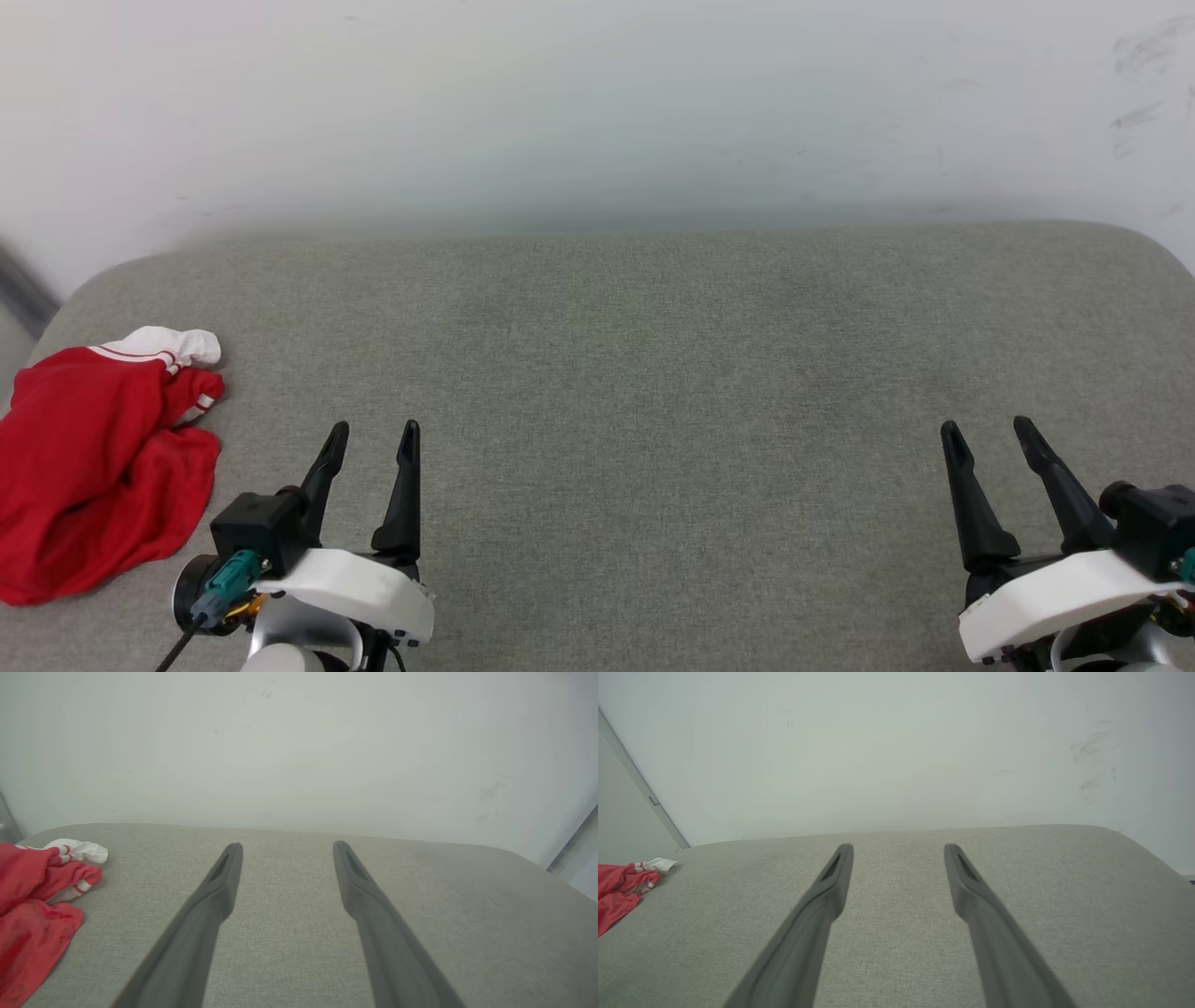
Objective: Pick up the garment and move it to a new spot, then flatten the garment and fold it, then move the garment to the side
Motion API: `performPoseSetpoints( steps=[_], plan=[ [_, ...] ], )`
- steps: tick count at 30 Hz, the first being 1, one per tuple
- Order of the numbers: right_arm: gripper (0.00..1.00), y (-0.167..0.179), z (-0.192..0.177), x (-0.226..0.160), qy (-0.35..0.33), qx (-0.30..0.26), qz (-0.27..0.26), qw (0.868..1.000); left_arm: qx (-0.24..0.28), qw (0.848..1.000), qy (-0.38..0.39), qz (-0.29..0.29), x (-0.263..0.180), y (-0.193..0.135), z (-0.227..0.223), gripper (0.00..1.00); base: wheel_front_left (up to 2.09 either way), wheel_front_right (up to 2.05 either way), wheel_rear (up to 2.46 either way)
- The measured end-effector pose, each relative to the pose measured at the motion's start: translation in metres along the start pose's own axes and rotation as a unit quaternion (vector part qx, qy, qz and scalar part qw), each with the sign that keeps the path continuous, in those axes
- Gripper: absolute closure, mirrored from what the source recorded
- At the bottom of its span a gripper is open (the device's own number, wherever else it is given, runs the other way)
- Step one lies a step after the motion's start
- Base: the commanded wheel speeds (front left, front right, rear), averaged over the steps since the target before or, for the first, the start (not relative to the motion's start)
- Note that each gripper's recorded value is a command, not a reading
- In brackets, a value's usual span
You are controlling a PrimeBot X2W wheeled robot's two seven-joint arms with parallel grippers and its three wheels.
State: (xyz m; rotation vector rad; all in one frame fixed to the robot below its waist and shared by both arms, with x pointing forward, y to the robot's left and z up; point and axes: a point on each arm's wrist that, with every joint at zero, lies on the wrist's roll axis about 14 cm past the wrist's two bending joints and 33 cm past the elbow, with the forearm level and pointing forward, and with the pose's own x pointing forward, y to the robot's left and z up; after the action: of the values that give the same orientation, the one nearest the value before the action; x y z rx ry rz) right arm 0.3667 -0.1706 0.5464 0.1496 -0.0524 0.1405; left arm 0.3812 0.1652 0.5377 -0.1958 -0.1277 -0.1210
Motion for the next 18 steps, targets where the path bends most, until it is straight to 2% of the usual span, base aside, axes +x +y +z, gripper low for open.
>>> performPoseSetpoints(
  steps=[9,18],
  plan=[
    [0.00,0.0004,-0.0004,-0.0024,0.000,-0.021,-0.005,1.000,0.025,1.000,-0.001,-0.001,-0.0015,0.0010,-0.0021,0.00,0.00,0.00,0.00],
    [0.00,0.0023,0.0025,-0.0026,-0.006,-0.045,-0.006,0.999,0.028,1.000,0.000,0.002,-0.0032,0.0016,-0.0060,0.00,0.00,0.00,0.00]
  ],
)
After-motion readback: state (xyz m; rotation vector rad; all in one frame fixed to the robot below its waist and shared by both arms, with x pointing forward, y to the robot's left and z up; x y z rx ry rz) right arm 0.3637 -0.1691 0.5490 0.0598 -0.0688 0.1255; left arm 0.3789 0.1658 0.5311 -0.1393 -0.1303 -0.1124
